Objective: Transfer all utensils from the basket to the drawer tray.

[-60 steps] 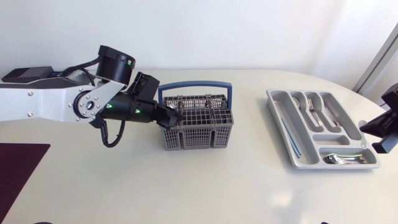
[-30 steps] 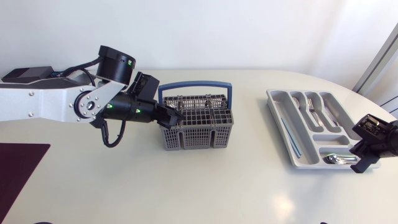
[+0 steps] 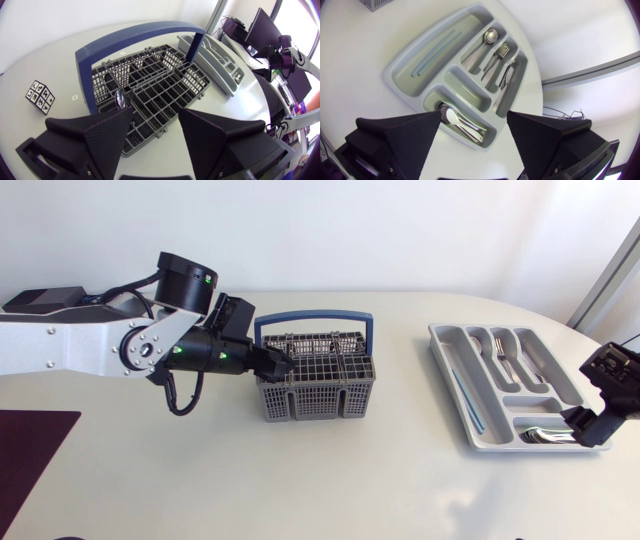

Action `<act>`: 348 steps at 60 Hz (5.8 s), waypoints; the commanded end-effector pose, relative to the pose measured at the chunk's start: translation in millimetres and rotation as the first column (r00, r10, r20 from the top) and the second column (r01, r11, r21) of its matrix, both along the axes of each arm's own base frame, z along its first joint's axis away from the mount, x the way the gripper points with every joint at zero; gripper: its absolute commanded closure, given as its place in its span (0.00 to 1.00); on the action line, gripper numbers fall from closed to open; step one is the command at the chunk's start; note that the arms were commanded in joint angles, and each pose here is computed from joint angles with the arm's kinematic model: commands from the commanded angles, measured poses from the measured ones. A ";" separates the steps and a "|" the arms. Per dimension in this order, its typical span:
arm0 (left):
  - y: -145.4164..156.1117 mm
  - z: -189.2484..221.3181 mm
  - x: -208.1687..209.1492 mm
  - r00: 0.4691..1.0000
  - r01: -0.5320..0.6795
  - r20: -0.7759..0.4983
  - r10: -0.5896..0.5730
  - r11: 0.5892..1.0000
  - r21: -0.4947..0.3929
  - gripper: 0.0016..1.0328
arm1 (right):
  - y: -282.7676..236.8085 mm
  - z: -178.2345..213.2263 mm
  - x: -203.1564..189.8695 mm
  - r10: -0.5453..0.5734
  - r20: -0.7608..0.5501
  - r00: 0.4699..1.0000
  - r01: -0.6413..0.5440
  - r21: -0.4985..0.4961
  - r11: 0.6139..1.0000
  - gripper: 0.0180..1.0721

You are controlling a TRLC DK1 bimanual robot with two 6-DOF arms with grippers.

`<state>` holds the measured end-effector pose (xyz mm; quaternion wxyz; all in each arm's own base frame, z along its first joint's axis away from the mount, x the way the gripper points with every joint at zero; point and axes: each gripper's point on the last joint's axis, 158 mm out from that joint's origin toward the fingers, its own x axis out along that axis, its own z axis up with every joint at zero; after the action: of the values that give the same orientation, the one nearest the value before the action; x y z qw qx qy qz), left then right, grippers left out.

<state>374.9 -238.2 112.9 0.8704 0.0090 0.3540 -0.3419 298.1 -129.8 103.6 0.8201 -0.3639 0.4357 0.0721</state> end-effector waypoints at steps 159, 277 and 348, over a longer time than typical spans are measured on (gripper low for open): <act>7.2 -17.7 41.5 0.988 -0.145 0.032 0.151 0.979 -0.140 0.96 | 353.6 -20.6 35.5 0.468 -0.022 0.883 -0.416 0.424 0.804 0.04; 13.8 114.0 19.2 0.975 -0.070 0.159 0.158 0.889 -0.452 0.97 | 378.2 -32.6 29.8 0.510 -0.035 0.859 -0.456 0.401 0.795 0.05; 13.7 98.5 13.4 0.979 -0.075 0.137 0.149 0.895 -0.440 0.97 | 480.0 11.6 74.7 0.542 0.286 0.790 -0.611 0.449 0.653 0.87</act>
<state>393.1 -220.4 215.5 0.9013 -0.1661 0.1917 -0.3513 365.9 340.8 122.6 0.8473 -0.2501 0.2065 0.4206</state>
